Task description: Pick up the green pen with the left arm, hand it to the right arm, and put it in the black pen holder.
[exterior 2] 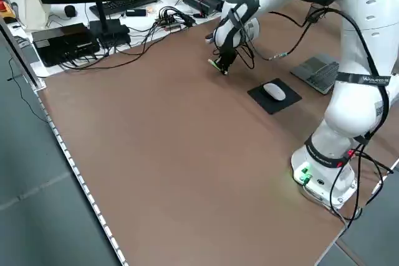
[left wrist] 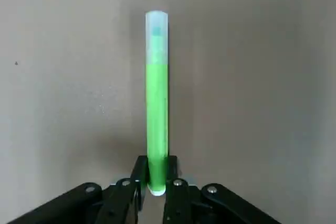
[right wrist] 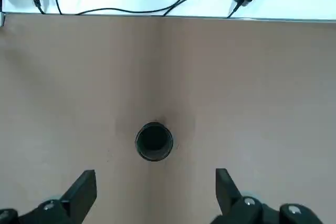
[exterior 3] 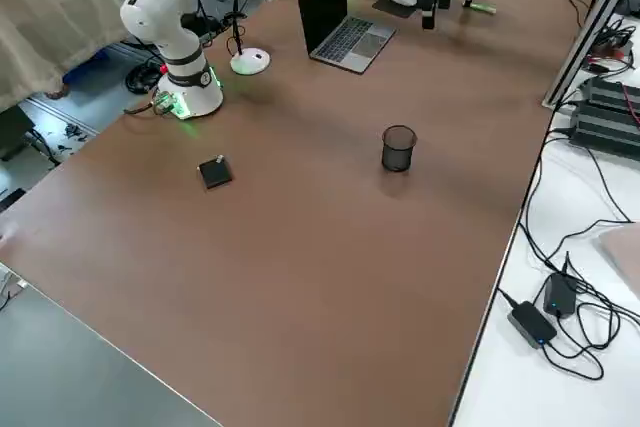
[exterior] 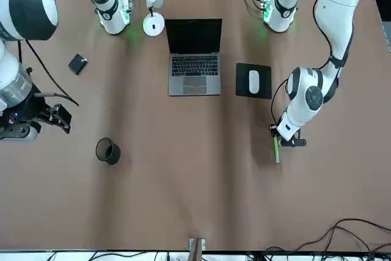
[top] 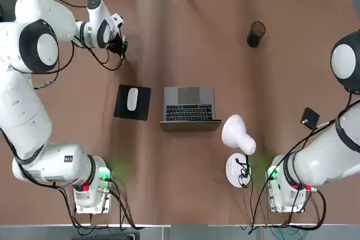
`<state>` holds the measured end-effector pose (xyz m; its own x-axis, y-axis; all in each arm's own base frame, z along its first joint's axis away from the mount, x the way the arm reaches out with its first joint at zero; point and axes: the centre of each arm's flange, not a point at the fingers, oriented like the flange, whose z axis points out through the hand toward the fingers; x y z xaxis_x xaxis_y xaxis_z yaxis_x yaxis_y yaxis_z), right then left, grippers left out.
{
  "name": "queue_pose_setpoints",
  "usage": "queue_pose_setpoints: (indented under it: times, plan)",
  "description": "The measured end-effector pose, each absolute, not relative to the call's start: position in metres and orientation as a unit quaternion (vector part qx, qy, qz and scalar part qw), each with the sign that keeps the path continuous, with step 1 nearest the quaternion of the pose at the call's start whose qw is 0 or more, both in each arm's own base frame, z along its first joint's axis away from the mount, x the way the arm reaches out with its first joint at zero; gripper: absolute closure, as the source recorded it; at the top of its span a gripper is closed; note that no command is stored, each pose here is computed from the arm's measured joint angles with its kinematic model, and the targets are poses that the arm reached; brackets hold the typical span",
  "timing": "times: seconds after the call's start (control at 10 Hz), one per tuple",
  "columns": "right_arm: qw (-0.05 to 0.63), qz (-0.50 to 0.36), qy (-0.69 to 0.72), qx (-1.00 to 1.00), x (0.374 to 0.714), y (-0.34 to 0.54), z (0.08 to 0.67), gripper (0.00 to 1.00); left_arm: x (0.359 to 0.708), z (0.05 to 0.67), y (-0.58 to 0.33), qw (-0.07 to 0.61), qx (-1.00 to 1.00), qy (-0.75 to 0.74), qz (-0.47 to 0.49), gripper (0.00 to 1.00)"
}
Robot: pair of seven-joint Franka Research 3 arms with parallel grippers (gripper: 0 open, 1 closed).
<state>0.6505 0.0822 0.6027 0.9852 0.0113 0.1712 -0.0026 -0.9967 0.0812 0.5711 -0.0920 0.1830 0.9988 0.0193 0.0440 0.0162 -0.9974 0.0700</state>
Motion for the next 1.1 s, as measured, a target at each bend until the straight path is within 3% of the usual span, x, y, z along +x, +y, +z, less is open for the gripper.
queue_pose_setpoints:
  times: [0.3, 0.6, 0.9, 1.1]
  plan:
    - [0.041, 0.086, 0.002, 0.995, 0.650, 0.082, 0.603, 0.00, 0.582, 0.208, -0.093, 0.033, 0.998, -0.006, 0.048, 0.82]
    - [0.041, 0.086, 0.002, 0.995, 0.650, 0.082, 0.603, 0.00, 0.615, 0.265, -0.102, 0.010, 0.991, -0.085, 0.100, 0.82]
    - [0.041, 0.086, 0.002, 0.995, 0.650, 0.082, 0.603, 0.00, 0.655, 0.376, -0.150, -0.014, 0.973, -0.220, 0.062, 0.82]
    - [0.041, 0.086, 0.002, 0.995, 0.651, 0.082, 0.603, 0.00, 0.657, 0.433, -0.183, -0.025, 0.940, -0.335, 0.068, 0.82]
